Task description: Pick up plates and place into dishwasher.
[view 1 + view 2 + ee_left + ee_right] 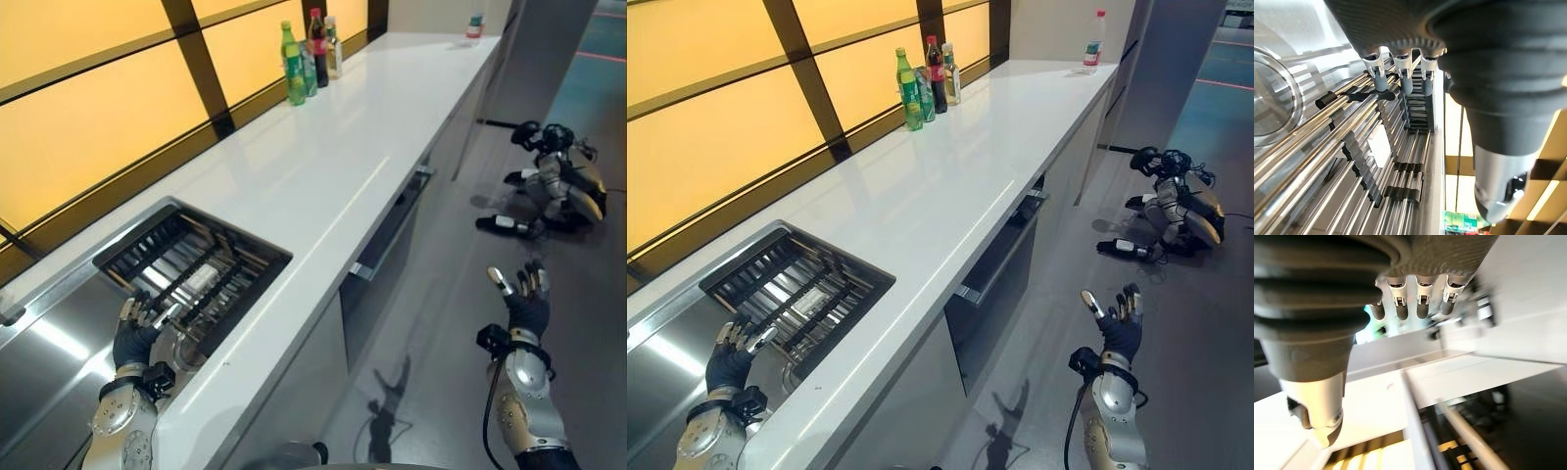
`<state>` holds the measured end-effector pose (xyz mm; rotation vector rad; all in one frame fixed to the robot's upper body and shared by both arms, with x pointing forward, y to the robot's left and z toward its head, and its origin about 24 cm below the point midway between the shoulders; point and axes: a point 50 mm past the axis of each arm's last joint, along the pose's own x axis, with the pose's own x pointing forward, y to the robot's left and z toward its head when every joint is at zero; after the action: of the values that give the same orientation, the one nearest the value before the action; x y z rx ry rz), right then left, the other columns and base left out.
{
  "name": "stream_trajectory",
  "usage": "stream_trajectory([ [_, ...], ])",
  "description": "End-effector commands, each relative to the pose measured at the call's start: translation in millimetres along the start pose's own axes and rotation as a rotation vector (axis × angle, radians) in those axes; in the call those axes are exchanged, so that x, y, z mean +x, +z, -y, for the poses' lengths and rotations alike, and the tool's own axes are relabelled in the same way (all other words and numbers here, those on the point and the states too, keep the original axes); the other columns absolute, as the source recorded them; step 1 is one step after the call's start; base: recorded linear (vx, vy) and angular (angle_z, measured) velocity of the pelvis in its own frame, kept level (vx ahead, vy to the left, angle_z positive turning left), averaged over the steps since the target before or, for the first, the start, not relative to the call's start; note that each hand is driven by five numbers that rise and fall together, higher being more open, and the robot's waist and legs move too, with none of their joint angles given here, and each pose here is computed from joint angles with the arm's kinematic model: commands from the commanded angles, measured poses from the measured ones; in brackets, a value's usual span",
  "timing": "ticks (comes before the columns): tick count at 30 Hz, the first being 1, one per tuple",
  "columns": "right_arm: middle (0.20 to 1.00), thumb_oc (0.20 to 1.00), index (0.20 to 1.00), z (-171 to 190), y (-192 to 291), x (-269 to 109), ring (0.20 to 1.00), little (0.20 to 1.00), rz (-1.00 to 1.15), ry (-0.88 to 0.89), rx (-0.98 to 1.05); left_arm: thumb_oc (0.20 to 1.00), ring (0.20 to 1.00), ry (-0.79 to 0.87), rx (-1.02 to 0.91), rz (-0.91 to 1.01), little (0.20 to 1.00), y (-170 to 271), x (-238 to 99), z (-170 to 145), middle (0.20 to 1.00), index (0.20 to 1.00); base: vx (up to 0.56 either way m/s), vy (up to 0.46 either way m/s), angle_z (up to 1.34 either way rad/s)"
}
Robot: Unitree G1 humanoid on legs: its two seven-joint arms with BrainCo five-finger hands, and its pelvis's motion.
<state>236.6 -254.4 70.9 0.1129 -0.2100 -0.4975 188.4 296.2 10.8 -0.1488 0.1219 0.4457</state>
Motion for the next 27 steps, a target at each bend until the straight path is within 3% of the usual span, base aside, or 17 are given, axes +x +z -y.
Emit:
stream_trajectory([
  [1, 1.000, 1.000, 1.000, -29.0, 57.1, 17.2, 1.000, 1.000, 0.297, 0.178, 0.000, 1.000, 1.000, -0.137, -0.055, 0.111, 1.000, 24.4, 7.0, 34.8, 1.000, 1.000, -0.15, -0.028, 0.10],
  [5, 1.000, 1.000, 1.000, -39.4, 83.9, 20.1, 1.000, 1.000, 0.427, 0.285, -0.003, 1.000, 1.000, -0.247, -0.078, 0.175, 1.000, 39.0, 18.1, 65.1, 1.000, 1.000, 0.00, -0.004, 1.04],
  [8, 1.000, 1.000, 1.000, -53.5, 89.6, 16.3, 1.000, 1.000, 0.448, 0.354, 0.036, 1.000, 1.000, -0.247, -0.089, 0.206, 1.000, 47.2, 18.3, 68.7, 1.000, 1.000, 0.16, 0.121, 0.57],
  [15, 1.000, 1.000, 1.000, -53.8, 97.2, 5.5, 1.000, 1.000, 0.478, 0.323, 0.072, 1.000, 1.000, -0.347, -0.039, 0.288, 1.000, 71.0, 19.8, 78.8, 1.000, 1.000, 0.12, 0.051, 1.06],
  [27, 1.000, 1.000, 1.000, -60.4, 95.7, 18.8, 1.000, 1.000, 0.468, 0.311, 0.070, 1.000, 1.000, -0.460, -0.024, 0.371, 1.000, 87.8, 23.6, 124.2, 1.000, 1.000, 0.07, -0.224, 0.88],
])
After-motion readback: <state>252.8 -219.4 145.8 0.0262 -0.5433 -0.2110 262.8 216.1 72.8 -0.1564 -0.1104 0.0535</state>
